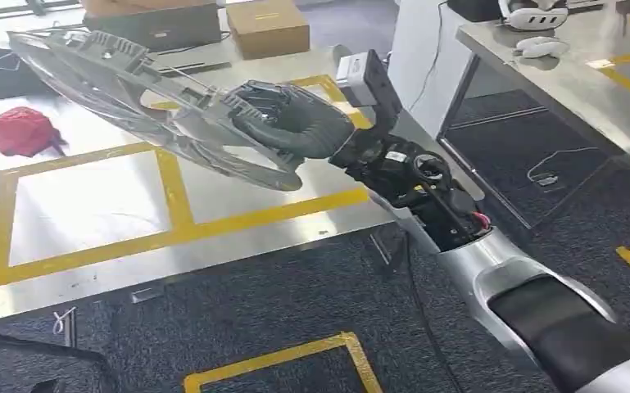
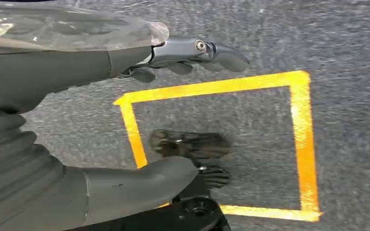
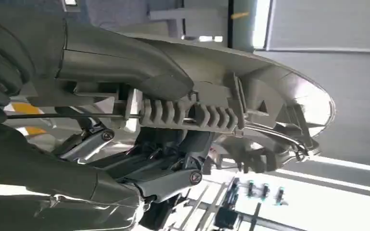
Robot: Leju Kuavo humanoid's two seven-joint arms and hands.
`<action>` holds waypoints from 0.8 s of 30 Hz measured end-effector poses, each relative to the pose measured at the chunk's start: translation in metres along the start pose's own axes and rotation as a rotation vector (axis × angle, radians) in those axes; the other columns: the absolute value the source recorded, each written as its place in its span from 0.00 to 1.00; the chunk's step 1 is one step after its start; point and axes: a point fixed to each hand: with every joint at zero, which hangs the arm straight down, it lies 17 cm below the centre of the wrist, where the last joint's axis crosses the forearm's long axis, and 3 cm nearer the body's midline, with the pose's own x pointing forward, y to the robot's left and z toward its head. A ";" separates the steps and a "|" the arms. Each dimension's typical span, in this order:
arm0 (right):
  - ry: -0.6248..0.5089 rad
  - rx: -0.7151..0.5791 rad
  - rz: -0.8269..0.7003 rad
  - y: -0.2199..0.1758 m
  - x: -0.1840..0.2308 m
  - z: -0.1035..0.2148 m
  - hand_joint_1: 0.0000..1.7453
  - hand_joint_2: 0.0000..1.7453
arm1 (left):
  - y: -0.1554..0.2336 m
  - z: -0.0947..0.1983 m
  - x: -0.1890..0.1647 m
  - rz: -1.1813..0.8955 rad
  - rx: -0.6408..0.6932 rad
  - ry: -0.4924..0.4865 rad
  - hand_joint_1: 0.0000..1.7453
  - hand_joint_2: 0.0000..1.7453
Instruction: Take the parts from the cabinet and place them on the table.
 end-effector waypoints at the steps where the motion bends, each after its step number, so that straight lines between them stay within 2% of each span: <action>1: 0.001 -0.001 0.002 0.000 0.000 0.000 1.00 1.00 | 0.001 0.000 0.000 0.000 0.001 0.000 0.00 1.00; 24: -0.004 0.012 0.006 -0.001 0.004 0.002 1.00 1.00 | -0.004 -0.001 0.004 -0.005 -0.007 -0.005 0.00 1.00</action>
